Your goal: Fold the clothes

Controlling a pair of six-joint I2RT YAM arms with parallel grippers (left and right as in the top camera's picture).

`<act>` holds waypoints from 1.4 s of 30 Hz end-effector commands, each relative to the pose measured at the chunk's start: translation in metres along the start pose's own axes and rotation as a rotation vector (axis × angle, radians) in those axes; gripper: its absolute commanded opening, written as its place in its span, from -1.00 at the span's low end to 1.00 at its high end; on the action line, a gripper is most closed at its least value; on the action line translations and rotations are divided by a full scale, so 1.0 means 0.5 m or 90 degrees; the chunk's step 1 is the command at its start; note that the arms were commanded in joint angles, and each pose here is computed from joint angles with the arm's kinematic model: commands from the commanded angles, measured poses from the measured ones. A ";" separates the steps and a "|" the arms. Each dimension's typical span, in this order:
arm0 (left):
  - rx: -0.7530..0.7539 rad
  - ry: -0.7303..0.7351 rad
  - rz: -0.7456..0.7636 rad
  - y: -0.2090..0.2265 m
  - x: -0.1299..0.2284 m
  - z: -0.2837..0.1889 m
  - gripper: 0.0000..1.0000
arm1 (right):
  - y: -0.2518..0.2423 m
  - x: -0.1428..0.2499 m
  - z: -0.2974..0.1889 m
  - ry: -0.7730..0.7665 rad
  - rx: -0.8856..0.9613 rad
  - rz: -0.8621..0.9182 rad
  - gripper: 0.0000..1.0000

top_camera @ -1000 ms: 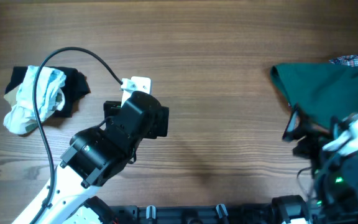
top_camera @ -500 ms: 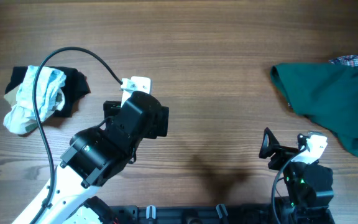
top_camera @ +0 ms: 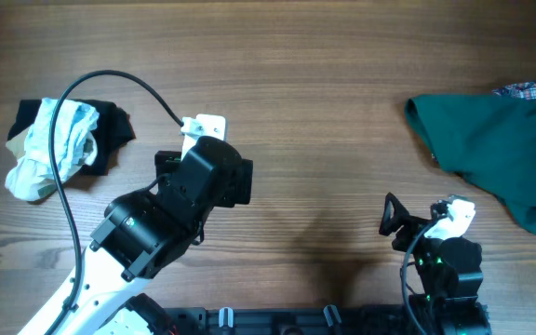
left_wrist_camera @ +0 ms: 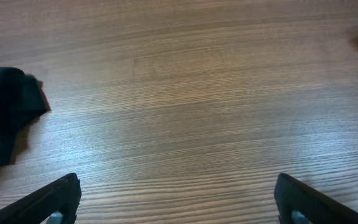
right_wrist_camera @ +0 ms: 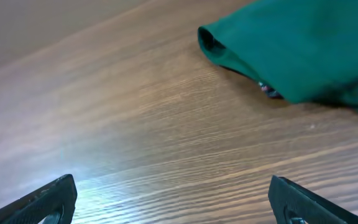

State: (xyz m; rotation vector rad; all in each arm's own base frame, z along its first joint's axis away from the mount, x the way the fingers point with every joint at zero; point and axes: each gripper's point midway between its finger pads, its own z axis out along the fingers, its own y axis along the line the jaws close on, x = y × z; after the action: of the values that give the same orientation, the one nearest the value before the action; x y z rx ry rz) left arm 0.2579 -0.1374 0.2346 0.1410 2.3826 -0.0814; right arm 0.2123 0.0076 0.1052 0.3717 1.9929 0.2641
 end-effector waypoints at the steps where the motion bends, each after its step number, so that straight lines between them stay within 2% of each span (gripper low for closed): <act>1: -0.007 -0.011 -0.010 0.001 -0.009 -0.004 0.99 | 0.009 -0.005 -0.003 -0.005 -0.016 0.092 0.99; 19: -0.007 -0.029 -0.021 0.018 -0.016 -0.020 1.00 | 0.009 -0.005 -0.002 -0.005 -0.016 0.108 0.99; 20: -0.016 -0.035 -0.039 0.041 -0.023 -0.025 0.99 | 0.009 -0.005 -0.002 -0.005 -0.016 0.108 0.99; 22: 0.028 -0.031 -0.092 0.058 -0.029 -0.034 0.99 | 0.009 -0.005 -0.002 -0.005 -0.016 0.108 0.99; 25: 0.124 -0.103 -0.134 0.080 -0.077 -0.055 1.00 | 0.009 -0.005 -0.002 -0.005 -0.016 0.108 0.99; 27: 0.127 -0.182 -0.167 0.122 -0.088 -0.066 1.00 | 0.009 -0.005 -0.002 -0.005 -0.016 0.108 0.99; 35: 0.087 -0.307 -0.224 0.195 0.058 -0.022 0.99 | 0.009 -0.005 -0.002 -0.005 -0.016 0.108 0.99; 42: 0.095 -0.329 -0.272 0.205 0.141 0.052 1.00 | 0.009 -0.005 -0.002 -0.005 -0.016 0.108 0.98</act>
State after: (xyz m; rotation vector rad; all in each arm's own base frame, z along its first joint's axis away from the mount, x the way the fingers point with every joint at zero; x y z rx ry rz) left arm 0.2378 -0.0318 0.1799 -0.2593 1.8619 -0.4031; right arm 0.2123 0.0100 0.1054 0.5244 1.9681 0.3791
